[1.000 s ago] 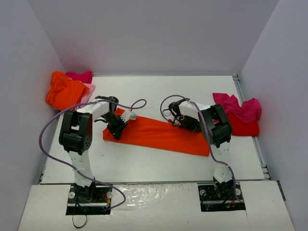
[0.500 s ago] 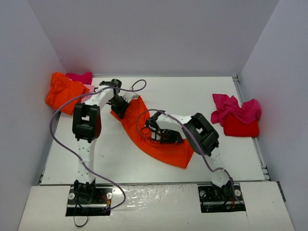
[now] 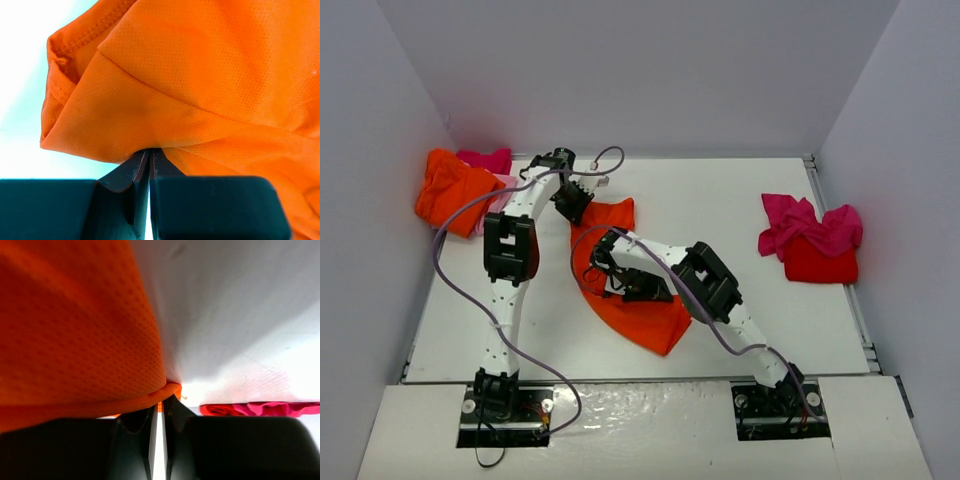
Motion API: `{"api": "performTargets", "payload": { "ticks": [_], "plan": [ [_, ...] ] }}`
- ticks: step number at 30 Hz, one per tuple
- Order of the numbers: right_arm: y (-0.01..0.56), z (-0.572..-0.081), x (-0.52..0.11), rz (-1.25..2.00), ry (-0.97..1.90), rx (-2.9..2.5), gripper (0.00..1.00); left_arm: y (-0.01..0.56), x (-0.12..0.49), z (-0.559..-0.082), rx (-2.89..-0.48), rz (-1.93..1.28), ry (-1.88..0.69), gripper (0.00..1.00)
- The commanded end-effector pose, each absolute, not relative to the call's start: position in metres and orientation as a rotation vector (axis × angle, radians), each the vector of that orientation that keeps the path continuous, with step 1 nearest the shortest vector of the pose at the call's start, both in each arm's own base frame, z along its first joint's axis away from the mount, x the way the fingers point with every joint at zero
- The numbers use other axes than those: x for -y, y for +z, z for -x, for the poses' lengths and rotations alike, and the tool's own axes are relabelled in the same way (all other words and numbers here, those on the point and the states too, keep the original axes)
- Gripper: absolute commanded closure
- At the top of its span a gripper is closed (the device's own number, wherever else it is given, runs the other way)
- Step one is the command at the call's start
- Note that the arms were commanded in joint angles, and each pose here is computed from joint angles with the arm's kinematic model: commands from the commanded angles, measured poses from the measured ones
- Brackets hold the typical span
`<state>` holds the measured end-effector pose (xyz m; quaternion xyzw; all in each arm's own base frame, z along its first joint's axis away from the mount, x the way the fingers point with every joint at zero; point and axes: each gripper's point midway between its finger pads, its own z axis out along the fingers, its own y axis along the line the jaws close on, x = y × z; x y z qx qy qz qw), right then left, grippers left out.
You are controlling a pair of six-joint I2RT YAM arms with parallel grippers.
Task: Fold and stack the t-shirts
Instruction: Fold the tshirt
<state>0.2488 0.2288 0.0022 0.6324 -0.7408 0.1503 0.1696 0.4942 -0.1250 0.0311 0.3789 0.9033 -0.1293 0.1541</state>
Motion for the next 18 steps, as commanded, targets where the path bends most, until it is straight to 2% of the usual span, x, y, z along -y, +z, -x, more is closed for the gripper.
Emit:
{"api": "performTargets", "payload": {
  "ticks": [1,4,7,10,18],
  "plan": [
    [-0.057,-0.263,-0.210,-1.599,0.446,2.266,0.93,-0.005,0.089,-0.518,-2.632,-1.014,-0.215,1.00],
    [-0.028,-0.309,-0.158,-1.410,0.495,2.472,0.93,-0.003,0.085,-0.525,-2.631,-0.981,-0.176,1.00],
    [-0.004,-0.335,-0.125,-1.296,0.532,2.605,0.98,0.000,0.085,-0.533,-2.617,-0.963,-0.166,1.00],
    [0.034,-0.377,-0.074,-1.148,0.652,2.769,0.99,0.008,0.089,-0.548,-2.593,-0.910,-0.155,1.00],
    [0.086,-0.435,-0.051,-1.114,0.806,2.948,0.94,0.021,0.102,-0.572,-2.527,-0.884,-0.117,1.00]
  ]
}}
